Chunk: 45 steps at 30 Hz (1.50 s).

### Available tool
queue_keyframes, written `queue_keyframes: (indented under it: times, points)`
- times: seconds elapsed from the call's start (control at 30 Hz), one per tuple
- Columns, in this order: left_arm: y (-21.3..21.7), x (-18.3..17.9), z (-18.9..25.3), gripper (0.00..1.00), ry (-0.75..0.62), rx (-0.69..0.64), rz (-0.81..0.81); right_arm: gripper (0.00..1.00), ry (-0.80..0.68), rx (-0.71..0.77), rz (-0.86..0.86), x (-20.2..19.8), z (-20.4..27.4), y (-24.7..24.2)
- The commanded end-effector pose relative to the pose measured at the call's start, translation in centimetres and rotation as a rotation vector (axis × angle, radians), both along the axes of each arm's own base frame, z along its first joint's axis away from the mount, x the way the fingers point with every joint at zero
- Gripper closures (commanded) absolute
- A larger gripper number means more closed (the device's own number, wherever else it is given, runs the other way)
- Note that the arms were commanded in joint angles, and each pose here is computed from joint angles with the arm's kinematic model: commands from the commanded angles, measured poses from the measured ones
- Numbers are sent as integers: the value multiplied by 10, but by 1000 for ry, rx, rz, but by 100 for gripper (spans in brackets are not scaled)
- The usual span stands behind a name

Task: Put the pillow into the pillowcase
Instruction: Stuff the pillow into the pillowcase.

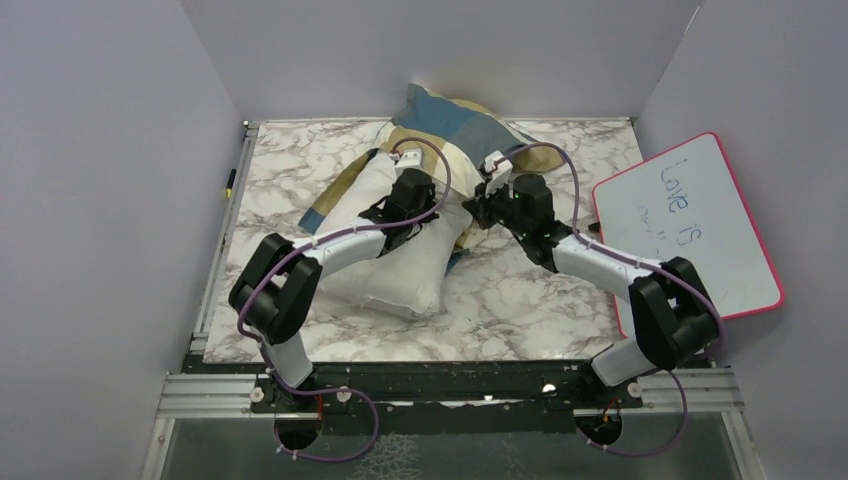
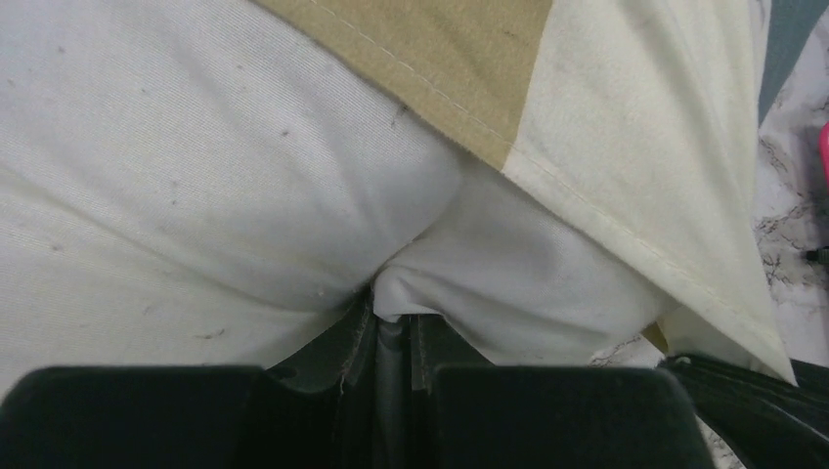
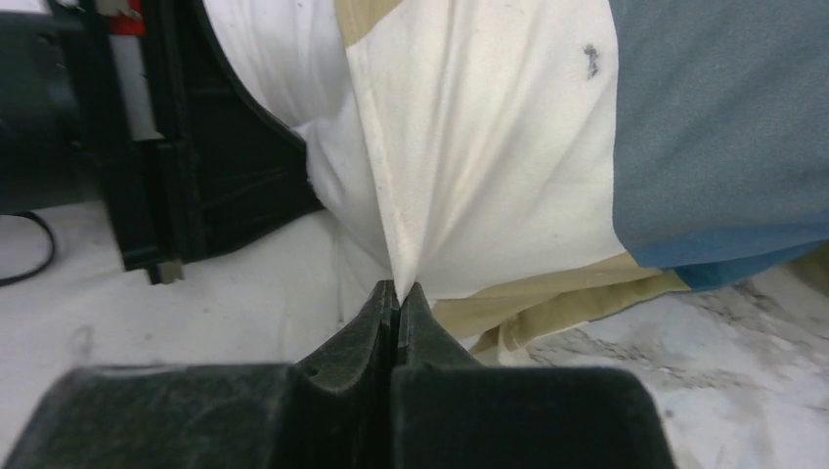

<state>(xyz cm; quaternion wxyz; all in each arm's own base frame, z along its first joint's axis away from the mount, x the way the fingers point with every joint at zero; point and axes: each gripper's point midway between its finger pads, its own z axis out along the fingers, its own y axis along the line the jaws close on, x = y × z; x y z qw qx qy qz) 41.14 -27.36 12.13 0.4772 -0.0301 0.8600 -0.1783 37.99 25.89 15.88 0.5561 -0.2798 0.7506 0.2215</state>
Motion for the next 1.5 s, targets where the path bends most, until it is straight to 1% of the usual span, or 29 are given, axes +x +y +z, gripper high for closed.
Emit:
queue_keyframes:
  times: [0.0,0.1,0.2,0.27,0.33,0.37,0.4,0.43,0.5,0.63,0.7,0.77,0.87,1.07,1.13,1.2,1.3,1.4,1.43,1.47]
  points:
    - [35,6,-53,100,100,89,138,100,138,199,227,-53,12,47]
    - [33,6,-59,100,110,76,145,100,207,200,248,-64,-22,62]
    - [35,5,-65,100,120,80,153,100,245,173,261,-68,-44,73]
    - [36,5,-65,100,118,82,157,100,249,139,215,-59,-50,69]
    - [39,4,-63,100,114,85,161,99,225,113,112,-44,-43,58]
    - [41,4,-59,100,106,79,171,97,206,105,58,-37,-36,52]
    - [44,3,-57,100,101,70,182,90,199,97,9,-31,-31,46]
    - [48,3,-54,100,96,49,197,85,200,95,-24,-29,-26,41]
    - [56,3,-49,100,87,7,225,79,229,115,-81,-32,-20,32]
    - [64,1,-36,100,68,-26,250,70,368,249,-198,-55,-30,16]
    - [64,1,-31,100,62,-47,261,62,455,326,-291,-66,-43,5]
    - [63,1,-25,100,55,-72,266,55,481,399,-390,-67,-48,-7]
    - [60,3,-18,100,48,-102,269,49,507,474,-498,-63,-57,-17]
    - [61,6,-6,100,24,-135,298,38,599,506,-659,-49,-90,-19]
    - [61,9,-1,100,16,-137,303,38,629,529,-743,-44,-104,-24]
    - [60,11,3,100,11,-138,306,37,640,559,-760,-38,-109,-19]
    - [59,13,8,100,3,-145,309,37,697,571,-815,-29,-120,-12]
    - [59,15,10,100,0,-154,315,37,694,600,-811,-19,-123,-5]
    - [59,15,12,100,-2,-157,317,39,691,603,-794,-17,-122,-1]
    - [58,16,14,100,-5,-160,319,43,686,592,-772,-15,-122,3]
